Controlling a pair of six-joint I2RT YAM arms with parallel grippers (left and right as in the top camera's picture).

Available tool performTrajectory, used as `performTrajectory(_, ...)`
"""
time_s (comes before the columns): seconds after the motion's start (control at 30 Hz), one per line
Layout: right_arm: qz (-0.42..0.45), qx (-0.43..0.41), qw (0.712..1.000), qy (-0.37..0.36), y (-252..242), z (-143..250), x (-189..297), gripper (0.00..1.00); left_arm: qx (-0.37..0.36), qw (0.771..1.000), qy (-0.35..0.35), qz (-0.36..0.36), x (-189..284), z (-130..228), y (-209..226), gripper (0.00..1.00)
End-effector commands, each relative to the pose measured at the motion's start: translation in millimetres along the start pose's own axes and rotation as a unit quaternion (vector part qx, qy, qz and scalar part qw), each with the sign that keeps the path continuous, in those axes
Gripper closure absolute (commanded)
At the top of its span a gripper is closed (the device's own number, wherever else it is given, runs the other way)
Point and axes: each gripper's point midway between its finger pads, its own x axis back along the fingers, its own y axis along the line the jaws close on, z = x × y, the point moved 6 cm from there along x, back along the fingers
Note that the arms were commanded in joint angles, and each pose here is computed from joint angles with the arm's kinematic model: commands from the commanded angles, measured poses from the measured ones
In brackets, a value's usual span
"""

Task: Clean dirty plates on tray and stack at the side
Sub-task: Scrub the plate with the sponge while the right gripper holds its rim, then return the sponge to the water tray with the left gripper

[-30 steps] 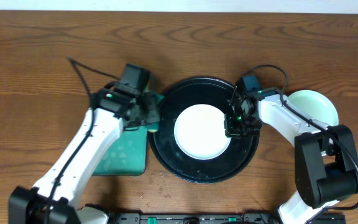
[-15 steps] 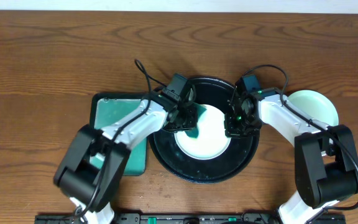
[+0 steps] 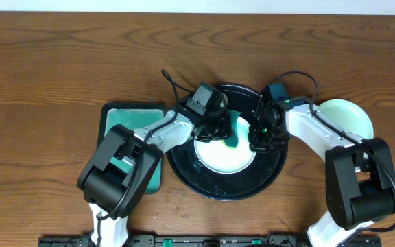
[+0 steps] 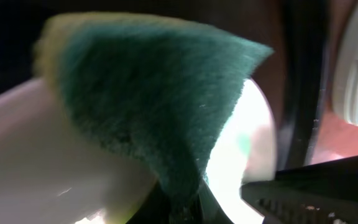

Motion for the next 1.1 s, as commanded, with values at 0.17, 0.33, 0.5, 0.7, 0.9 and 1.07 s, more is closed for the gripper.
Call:
performTrajectory(0.17, 0.032, 0.006, 0.999, 0.002, -6.5, 0.9, -9.1, 0.99, -0.003, 0.995, 0.077, 0.056, -31.5, 34.8, -21.9, 0.93)
performTrajectory(0.33, 0.033, 0.006, 0.999, 0.003, -6.6, 1.2, -9.1, 0.99, 0.006, 0.994, 0.092, 0.054, -28.8, 39.7, -21.4, 0.93)
performTrajectory(0.5, 0.033, 0.005, 0.999, 0.004, -6.7, 1.5, -9.1, 0.99, 0.023, 0.994, 0.044, -0.098, -5.5, 39.1, 7.6, 0.93)
performTrajectory(0.7, 0.032, 0.006, 0.999, 0.002, -6.4, 0.7, -9.1, 0.99, -0.006, 0.945, -0.045, -0.323, 52.1, 34.4, 42.6, 0.93)
performTrajectory(0.9, 0.033, 0.006, 0.999, 0.003, -6.6, 1.3, -9.1, 0.99, -0.037, 0.916, -0.037, -0.398, 73.7, 36.4, 59.7, 0.93)
performTrajectory(1.07, 0.033, 0.005, 0.999, 0.004, -6.6, 1.5, -9.1, 0.99, -0.017, 0.929, -0.048, -0.367, 97.8, 40.0, 42.6, 0.93)
